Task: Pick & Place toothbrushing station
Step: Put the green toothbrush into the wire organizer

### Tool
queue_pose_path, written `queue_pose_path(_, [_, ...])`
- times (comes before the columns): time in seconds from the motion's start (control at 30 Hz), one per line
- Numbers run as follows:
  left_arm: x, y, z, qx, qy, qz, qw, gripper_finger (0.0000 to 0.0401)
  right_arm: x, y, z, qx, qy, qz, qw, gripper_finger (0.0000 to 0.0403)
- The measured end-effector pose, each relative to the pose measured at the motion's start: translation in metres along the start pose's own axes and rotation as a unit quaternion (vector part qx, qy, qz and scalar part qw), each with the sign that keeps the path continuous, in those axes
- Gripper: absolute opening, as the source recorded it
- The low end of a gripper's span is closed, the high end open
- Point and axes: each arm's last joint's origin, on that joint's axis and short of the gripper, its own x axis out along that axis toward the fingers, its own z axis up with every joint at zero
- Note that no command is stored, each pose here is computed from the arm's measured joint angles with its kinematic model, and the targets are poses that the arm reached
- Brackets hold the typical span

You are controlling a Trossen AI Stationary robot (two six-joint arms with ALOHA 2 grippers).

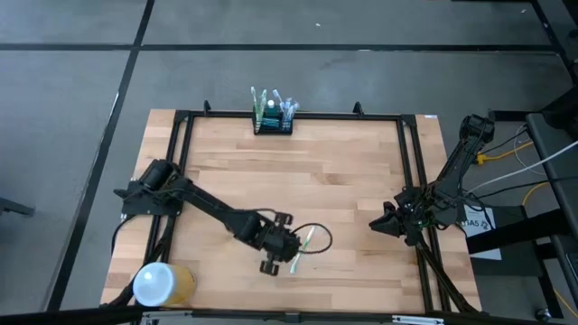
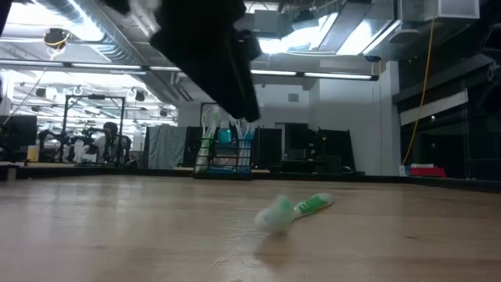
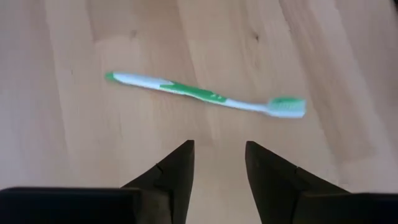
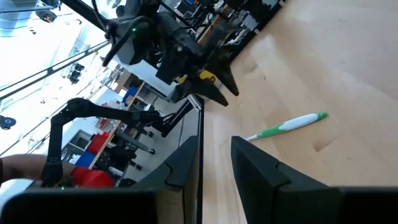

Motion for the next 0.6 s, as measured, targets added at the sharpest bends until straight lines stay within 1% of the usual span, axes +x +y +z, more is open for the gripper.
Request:
queue_pose_path(0.1, [0.003, 0.016, 0.004, 0.068, -0.011, -0.009, 0.998, 0.0151, 0.0, 0.0, 0.0, -0.001, -0.009, -0.005, 1.0, 0.0098])
queue_pose_path(0.17, [0.004, 0.024, 0.007, 0.134, -0.021, -0.023, 0.99, 0.0159, 0.0, -0.001, 0.001, -0.004, -0.016, -0.01, 1.0, 0.0098])
queue_pose_path(0.2, [0.005, 0.026, 0.007, 0.174, -0.024, -0.033, 0.984, 0.0162, 0.0, -0.001, 0.001, -0.004, -0.02, -0.013, 1.0, 0.0098])
queue_pose_path(0.23, [0.005, 0.028, 0.007, 0.22, -0.027, -0.05, 0.974, 0.0164, 0.0, -0.001, 0.001, -0.004, -0.025, -0.015, 1.0, 0.0098])
queue_pose_path(0.27, [0.005, 0.029, 0.007, 0.273, -0.033, -0.07, 0.959, 0.0166, 0.0, -0.001, 0.002, -0.004, -0.028, -0.018, 0.999, 0.0098])
queue_pose_path(0.3, [0.006, 0.028, 0.006, 0.322, -0.038, -0.09, 0.942, 0.0168, 0.0, -0.001, 0.002, -0.004, -0.031, -0.019, 0.999, 0.0098])
queue_pose_path(0.37, [0.007, 0.026, 0.001, 0.404, -0.04, -0.114, 0.907, 0.0168, 0.0, -0.001, 0.002, -0.004, -0.037, -0.023, 0.999, 0.0098])
queue_pose_path(0.4, [0.007, 0.025, 0.0, 0.424, -0.04, -0.127, 0.896, 0.0168, 0.0, -0.001, 0.002, -0.004, -0.039, -0.025, 0.999, 0.0098])
queue_pose_path(0.43, [0.007, 0.027, -0.001, 0.422, -0.043, -0.142, 0.894, 0.0168, 0.0, -0.002, 0.002, -0.004, -0.041, -0.026, 0.999, 0.0098])
queue_pose_path(0.53, [0.01, 0.029, -0.004, 0.42, -0.046, -0.141, 0.895, 0.0168, 0.0, -0.002, 0.003, -0.004, -0.047, -0.029, 0.998, 0.0098])
queue_pose_path(0.57, [0.011, 0.029, -0.003, 0.417, -0.053, -0.149, 0.895, 0.0168, 0.0, -0.002, 0.003, -0.005, -0.049, -0.031, 0.998, 0.0098])
queue_pose_path(0.6, [0.011, 0.027, 0.0, 0.412, -0.075, -0.16, 0.894, 0.0168, 0.0, -0.002, 0.003, -0.006, -0.051, -0.033, 0.998, 0.0098])
